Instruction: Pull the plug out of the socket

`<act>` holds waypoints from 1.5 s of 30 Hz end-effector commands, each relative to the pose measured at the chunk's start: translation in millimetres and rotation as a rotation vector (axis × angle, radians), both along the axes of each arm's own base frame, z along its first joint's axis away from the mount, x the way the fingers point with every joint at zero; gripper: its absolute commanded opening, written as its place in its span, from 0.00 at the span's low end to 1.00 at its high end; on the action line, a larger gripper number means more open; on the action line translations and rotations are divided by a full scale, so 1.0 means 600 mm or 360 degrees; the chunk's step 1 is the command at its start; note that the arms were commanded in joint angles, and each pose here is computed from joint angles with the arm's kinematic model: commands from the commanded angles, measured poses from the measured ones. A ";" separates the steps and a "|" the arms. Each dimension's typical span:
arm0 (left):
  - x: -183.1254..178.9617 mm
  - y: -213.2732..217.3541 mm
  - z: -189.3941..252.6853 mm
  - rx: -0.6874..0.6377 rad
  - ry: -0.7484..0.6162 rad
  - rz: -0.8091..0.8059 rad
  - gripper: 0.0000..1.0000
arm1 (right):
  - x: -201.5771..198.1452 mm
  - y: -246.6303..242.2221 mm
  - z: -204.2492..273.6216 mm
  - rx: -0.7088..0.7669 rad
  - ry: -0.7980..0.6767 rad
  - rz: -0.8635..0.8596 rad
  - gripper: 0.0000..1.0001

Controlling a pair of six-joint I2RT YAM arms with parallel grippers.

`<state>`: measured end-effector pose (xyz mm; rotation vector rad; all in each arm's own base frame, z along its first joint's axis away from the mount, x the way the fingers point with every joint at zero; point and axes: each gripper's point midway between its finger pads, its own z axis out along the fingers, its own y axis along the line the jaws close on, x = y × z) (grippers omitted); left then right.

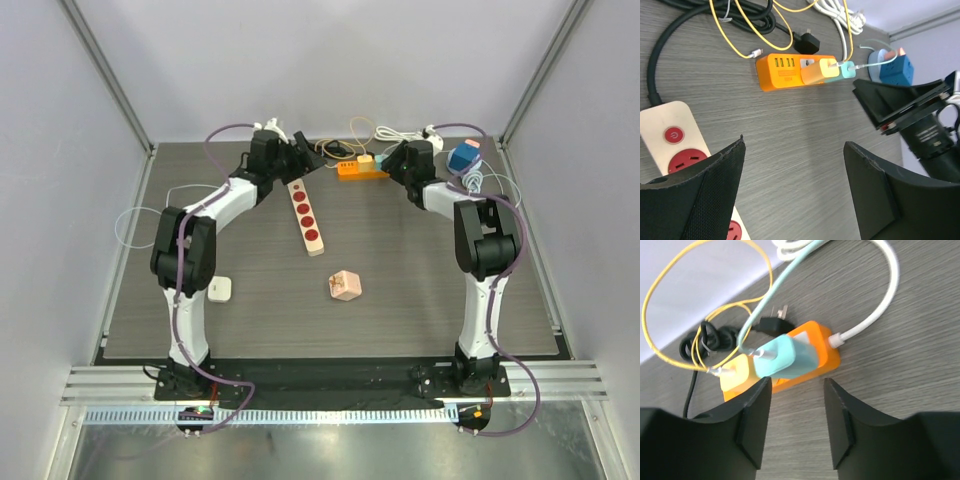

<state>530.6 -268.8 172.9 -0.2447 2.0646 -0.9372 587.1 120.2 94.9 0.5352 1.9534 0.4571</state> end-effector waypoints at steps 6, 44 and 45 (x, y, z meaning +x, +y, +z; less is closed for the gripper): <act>0.011 -0.017 0.030 0.0167 -0.0338 -0.0079 0.80 | 0.017 -0.083 -0.006 0.0255 -0.0081 -0.0352 0.49; -0.001 -0.038 0.010 0.0202 -0.0407 -0.0182 0.80 | 0.071 -0.018 -0.123 0.0955 0.0203 -0.0495 0.41; -0.001 -0.038 0.010 0.0202 -0.0407 -0.0182 0.80 | 0.072 -0.017 -0.119 0.0959 0.0190 -0.0489 0.41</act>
